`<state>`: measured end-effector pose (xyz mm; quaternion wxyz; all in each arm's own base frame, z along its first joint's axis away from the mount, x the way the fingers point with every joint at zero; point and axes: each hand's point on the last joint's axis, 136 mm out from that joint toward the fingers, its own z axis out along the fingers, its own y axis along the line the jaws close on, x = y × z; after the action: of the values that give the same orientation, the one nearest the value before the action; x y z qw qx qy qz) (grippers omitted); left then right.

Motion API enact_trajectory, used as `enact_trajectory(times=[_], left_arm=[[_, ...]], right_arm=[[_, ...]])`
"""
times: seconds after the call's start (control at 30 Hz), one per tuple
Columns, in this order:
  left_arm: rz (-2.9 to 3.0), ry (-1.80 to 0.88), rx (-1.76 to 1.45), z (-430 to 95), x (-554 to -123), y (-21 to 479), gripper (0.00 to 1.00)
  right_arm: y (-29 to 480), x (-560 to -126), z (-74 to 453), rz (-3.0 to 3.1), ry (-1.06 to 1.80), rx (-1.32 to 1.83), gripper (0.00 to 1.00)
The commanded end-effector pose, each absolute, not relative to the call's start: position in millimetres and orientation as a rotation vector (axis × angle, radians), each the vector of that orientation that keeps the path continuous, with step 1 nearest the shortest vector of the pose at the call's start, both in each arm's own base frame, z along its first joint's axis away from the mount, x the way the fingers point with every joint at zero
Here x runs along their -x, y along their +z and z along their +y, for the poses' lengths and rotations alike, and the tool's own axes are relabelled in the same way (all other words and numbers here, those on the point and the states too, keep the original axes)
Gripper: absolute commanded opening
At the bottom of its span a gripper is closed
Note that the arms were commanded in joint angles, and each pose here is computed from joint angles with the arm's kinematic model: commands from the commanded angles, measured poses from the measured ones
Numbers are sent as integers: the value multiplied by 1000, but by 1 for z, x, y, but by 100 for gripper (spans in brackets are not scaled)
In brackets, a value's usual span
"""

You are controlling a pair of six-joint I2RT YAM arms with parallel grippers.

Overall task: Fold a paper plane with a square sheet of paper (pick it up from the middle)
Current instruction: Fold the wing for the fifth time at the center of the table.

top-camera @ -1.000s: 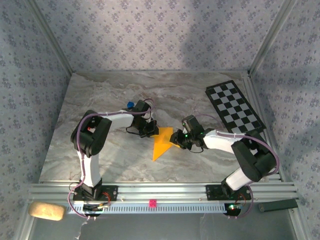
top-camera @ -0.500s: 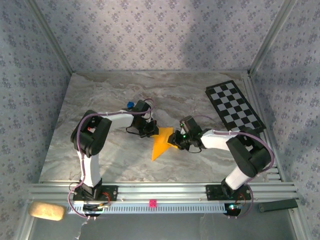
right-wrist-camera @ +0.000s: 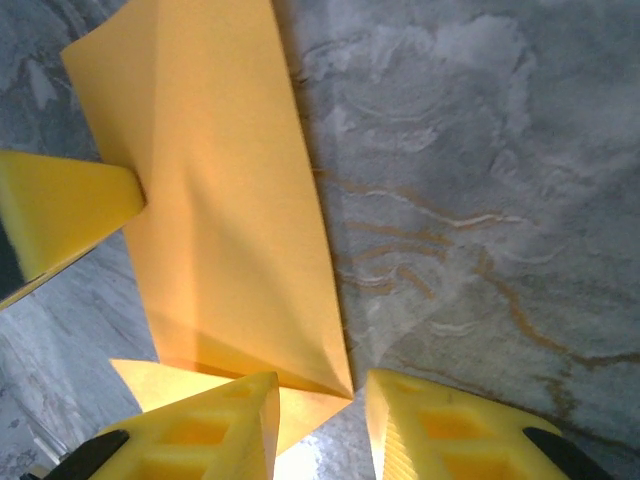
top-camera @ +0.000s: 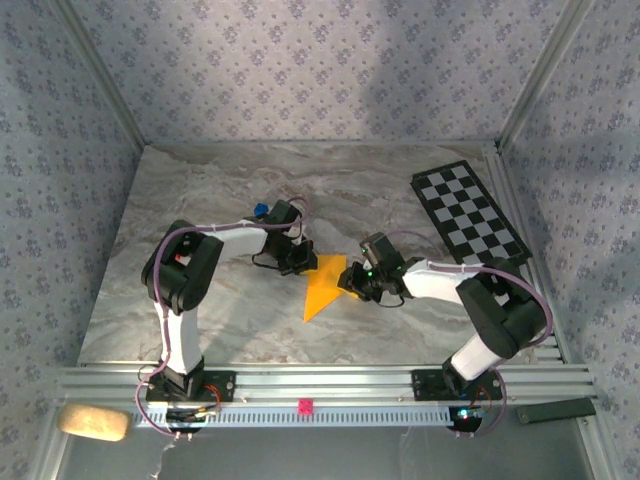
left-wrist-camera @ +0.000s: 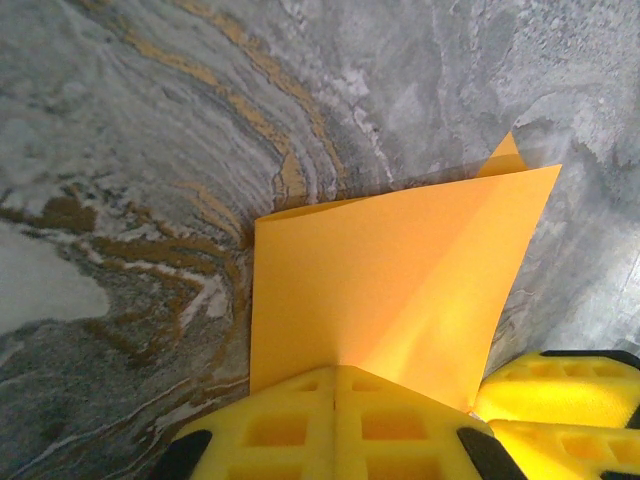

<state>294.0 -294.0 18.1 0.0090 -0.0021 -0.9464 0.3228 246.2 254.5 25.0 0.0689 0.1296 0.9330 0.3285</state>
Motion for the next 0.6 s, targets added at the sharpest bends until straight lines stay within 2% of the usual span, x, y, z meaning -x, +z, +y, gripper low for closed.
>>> enact_trajectory(times=[0.0,0.2,0.57], left_arm=[[-2944,772,-56,-269,-273,-13,0],[-2944,773,-56,-269,-273,-13,0],[-2941,774,-57,-269,-273,-14,0]], right_arm=[[24,-250,264,2808,1022,-386,31],[31,-254,270,2767,1074,-365,28],[37,-264,274,2720,1129,-369,29]])
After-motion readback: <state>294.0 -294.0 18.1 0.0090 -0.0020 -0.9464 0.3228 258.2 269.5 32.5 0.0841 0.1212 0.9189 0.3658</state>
